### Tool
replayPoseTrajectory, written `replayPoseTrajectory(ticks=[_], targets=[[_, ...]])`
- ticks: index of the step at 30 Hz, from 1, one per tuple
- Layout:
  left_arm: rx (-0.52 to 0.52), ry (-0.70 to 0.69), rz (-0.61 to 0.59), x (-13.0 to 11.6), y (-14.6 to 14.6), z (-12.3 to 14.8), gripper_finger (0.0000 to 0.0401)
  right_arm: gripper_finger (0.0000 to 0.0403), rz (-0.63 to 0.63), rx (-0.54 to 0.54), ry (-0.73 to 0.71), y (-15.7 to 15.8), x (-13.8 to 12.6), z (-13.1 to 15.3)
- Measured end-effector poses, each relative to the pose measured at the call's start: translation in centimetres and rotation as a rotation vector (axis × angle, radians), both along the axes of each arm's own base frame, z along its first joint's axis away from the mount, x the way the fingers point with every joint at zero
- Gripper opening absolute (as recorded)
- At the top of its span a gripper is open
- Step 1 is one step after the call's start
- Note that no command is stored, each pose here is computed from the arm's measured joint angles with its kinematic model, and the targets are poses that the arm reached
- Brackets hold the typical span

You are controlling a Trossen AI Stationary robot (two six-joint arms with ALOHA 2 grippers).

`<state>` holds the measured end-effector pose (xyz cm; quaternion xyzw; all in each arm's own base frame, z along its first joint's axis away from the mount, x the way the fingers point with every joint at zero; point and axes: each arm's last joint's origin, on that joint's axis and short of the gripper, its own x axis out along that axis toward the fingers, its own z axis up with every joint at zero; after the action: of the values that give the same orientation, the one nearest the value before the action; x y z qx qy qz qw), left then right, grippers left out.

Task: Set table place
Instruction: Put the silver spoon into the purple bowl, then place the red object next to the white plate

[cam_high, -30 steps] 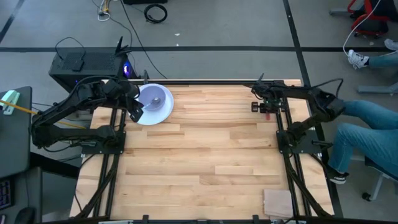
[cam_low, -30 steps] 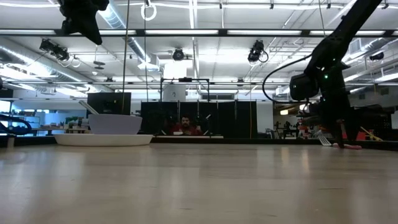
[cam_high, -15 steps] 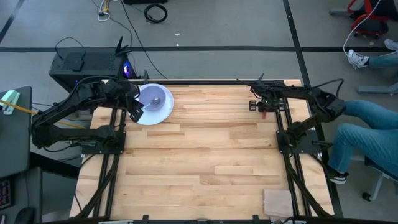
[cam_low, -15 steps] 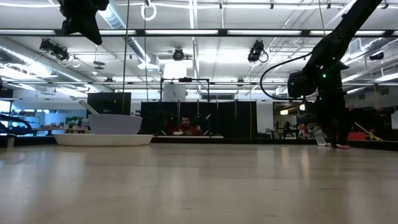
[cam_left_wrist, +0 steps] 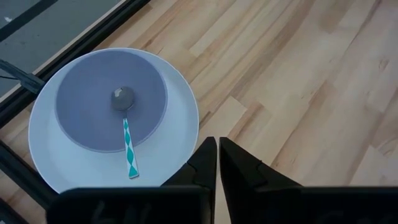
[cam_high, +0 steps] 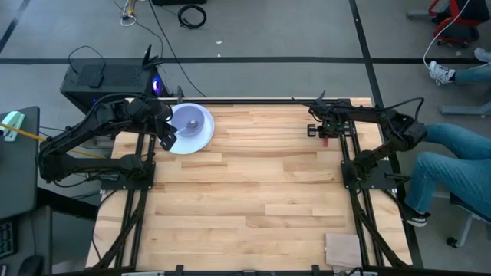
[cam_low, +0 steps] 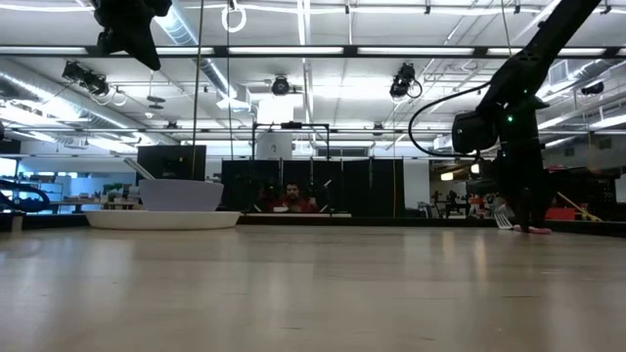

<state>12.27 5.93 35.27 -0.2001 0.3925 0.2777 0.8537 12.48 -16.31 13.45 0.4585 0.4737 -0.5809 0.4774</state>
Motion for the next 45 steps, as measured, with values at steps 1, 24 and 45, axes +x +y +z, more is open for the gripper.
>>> replayPoseTrajectory(ticks=[1, 24, 45], targets=[[0.000, 0.000, 0.000, 0.0, 0.0, 0.0, 0.0027, 0.0064, 0.003, -0.001, 0.001, 0.0, 0.0, 0.0], [-0.001, -0.001, 0.002, 0.0, 0.0, 0.0, 0.0024, 0.0041, 0.062, -0.082, -0.040, 0.7, 0.4, 1.5], [-0.002, -0.001, 0.003, 0.0, 0.0, 0.0, 0.0021, 0.0063, 0.089, -0.084, -0.020, 0.1, 0.8, 0.5]])
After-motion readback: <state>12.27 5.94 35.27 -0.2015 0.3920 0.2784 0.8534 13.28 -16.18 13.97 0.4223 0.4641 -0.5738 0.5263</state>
